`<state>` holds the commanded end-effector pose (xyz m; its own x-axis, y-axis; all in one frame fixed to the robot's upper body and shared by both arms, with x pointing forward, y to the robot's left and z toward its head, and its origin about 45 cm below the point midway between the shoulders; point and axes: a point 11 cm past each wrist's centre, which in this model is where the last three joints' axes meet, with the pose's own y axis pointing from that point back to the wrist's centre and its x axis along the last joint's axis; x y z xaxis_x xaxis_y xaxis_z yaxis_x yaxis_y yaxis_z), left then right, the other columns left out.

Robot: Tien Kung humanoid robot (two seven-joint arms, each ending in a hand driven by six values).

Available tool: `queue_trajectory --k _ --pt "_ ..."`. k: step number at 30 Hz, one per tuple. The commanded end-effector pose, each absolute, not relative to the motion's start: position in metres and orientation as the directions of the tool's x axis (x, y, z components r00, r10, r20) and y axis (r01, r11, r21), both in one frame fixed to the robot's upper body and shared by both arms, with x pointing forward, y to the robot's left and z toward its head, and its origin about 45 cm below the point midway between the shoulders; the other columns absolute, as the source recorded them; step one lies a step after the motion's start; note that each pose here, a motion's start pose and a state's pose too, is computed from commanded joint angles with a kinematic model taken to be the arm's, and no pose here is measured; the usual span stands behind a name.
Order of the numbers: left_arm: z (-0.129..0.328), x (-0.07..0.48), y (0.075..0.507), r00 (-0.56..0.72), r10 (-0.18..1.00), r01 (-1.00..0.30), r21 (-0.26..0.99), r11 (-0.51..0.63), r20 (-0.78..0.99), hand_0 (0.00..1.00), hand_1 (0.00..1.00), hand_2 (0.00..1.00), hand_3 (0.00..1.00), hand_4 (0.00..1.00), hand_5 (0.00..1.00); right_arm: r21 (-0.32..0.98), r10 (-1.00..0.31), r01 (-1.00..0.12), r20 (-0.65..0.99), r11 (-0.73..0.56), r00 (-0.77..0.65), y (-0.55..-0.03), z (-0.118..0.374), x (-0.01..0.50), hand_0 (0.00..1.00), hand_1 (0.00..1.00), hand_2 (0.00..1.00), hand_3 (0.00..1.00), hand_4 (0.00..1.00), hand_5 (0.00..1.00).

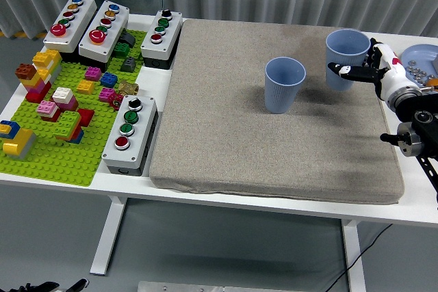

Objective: Pick cup pour cup place

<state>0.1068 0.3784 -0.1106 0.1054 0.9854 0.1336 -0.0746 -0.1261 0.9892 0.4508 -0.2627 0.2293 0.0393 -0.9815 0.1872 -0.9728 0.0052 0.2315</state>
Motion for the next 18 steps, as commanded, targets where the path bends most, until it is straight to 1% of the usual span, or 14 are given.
queue_trajectory --k 3,8,14,15,18 --pt "-0.111 0.107 0.378 0.105 0.986 -0.074 0.989 -0.124 0.132 0.765 0.757 0.812 0.654 0.494 0.998 0.238 -0.987 -0.971 0.158 0.01 0.029 -0.263 0.218 0.445 0.938 0.792 0.727 0.686 0.686 0.002" --pt "-0.111 0.106 0.376 0.107 0.986 -0.073 0.99 -0.122 0.129 0.765 0.757 0.812 0.654 0.494 0.998 0.237 -0.987 -0.971 0.16 0.019 0.02 -0.262 0.205 0.438 0.938 0.792 0.727 0.686 0.686 0.002" --pt "-0.111 0.107 0.375 0.115 0.985 -0.073 0.99 -0.119 0.127 0.765 0.756 0.812 0.654 0.493 0.998 0.174 -0.995 -0.984 0.097 0.025 -0.008 -0.262 0.194 0.435 0.937 0.792 0.727 0.686 0.683 0.002" --pt "-0.111 0.107 0.375 0.116 0.985 -0.074 0.99 -0.119 0.127 0.765 0.756 0.811 0.653 0.493 0.998 0.167 -0.996 -0.986 0.084 0.024 -0.01 -0.262 0.193 0.435 0.928 0.768 0.726 0.685 0.68 0.002" --pt "-0.112 0.107 0.374 0.119 0.985 -0.074 0.99 -0.117 0.125 0.765 0.756 0.811 0.653 0.493 0.998 0.139 -0.998 -0.99 0.051 0.029 -0.022 -0.263 0.192 0.434 0.928 0.768 0.726 0.685 0.68 0.002"
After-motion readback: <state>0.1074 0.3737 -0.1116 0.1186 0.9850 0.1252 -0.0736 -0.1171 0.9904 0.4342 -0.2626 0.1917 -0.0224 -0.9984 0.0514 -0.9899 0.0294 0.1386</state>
